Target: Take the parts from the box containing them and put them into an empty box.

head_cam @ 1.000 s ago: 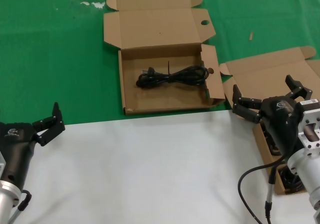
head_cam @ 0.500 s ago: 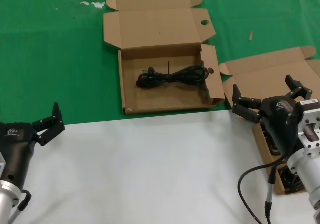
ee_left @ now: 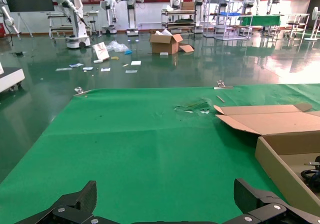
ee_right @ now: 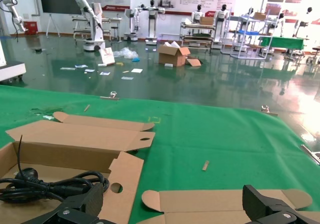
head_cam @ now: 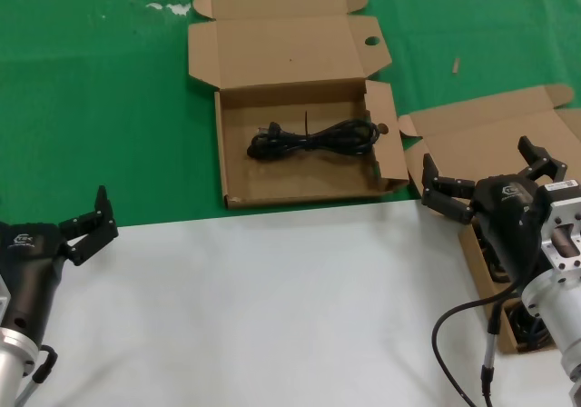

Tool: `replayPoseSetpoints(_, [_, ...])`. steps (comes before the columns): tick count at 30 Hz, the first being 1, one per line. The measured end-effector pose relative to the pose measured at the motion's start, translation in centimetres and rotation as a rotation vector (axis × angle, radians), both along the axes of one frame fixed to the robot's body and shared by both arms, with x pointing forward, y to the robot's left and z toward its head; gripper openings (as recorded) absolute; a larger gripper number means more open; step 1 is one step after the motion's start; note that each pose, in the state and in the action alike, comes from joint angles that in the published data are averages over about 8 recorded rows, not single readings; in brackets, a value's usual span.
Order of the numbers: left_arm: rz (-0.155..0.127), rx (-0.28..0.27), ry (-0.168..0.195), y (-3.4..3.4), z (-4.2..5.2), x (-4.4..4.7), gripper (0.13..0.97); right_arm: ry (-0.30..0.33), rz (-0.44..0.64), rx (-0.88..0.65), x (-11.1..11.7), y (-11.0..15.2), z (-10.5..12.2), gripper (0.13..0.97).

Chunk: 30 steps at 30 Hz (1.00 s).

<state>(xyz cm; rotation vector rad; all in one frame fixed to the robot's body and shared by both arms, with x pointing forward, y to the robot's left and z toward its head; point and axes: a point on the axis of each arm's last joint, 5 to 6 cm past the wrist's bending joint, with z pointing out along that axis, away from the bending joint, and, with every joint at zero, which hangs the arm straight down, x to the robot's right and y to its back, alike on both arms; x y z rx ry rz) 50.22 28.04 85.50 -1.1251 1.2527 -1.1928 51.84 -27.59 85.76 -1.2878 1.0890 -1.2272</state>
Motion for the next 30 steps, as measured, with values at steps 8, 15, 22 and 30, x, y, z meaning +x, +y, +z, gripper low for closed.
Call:
replayPoseSetpoints(8, [0.0,0.0,0.0,0.0,0.0,0.0,0.966,0.0,0.0,0.0,0.0,0.0,0.0,0.966])
replayPoseSetpoints(15, [0.0,0.0,0.0,0.0,0.0,0.0,0.966,0.0,0.0,0.0,0.0,0.0,0.0,0.966])
replayPoseSetpoints(22, [0.0,0.0,0.0,0.0,0.0,0.0,0.966,0.0,0.0,0.0,0.0,0.0,0.0,0.966])
replayPoseSetpoints(30, [0.0,0.0,0.0,0.0,0.0,0.0,0.966,0.0,0.0,0.0,0.0,0.0,0.0,0.966])
